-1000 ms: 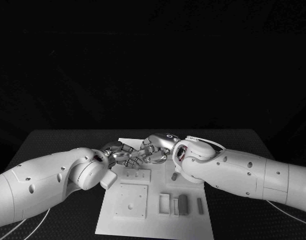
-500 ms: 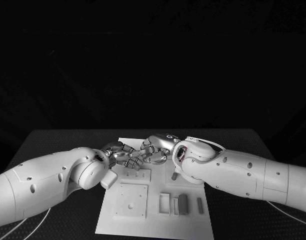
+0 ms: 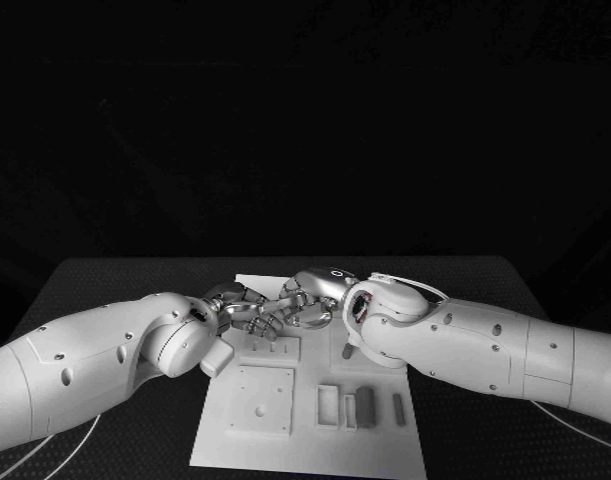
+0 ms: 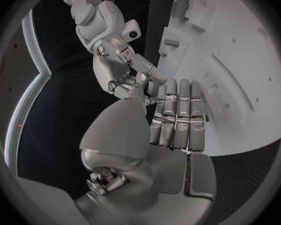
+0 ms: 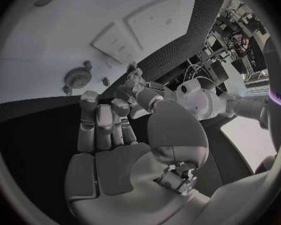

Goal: Assemble the parts on the task board

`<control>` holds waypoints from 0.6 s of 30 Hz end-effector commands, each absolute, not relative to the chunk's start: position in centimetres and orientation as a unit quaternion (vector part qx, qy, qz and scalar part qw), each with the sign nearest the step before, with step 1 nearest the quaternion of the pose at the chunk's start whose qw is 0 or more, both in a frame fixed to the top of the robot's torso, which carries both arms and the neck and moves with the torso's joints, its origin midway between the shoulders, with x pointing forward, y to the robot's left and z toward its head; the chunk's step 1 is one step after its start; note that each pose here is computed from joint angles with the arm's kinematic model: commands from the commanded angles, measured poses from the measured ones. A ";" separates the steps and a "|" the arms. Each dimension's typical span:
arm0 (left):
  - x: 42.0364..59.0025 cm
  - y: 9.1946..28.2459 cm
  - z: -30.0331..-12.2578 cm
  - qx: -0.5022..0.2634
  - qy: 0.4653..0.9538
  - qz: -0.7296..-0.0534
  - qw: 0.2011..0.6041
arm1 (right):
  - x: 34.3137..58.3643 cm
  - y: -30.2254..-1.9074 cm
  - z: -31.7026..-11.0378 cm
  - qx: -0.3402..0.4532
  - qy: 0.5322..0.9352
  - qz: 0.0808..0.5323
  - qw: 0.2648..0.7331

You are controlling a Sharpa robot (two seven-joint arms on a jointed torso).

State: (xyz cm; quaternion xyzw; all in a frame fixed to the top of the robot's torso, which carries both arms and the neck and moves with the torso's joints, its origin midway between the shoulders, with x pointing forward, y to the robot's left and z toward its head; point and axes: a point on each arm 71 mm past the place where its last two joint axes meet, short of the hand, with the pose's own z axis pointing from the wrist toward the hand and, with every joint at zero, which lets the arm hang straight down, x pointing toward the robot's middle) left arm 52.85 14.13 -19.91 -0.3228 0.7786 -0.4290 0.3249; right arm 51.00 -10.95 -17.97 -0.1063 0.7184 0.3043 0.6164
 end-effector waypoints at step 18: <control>52.9 13.9 -19.8 -0.320 0.782 -0.413 0.340 | 50.6 -10.2 -18.1 -0.136 0.721 0.302 0.609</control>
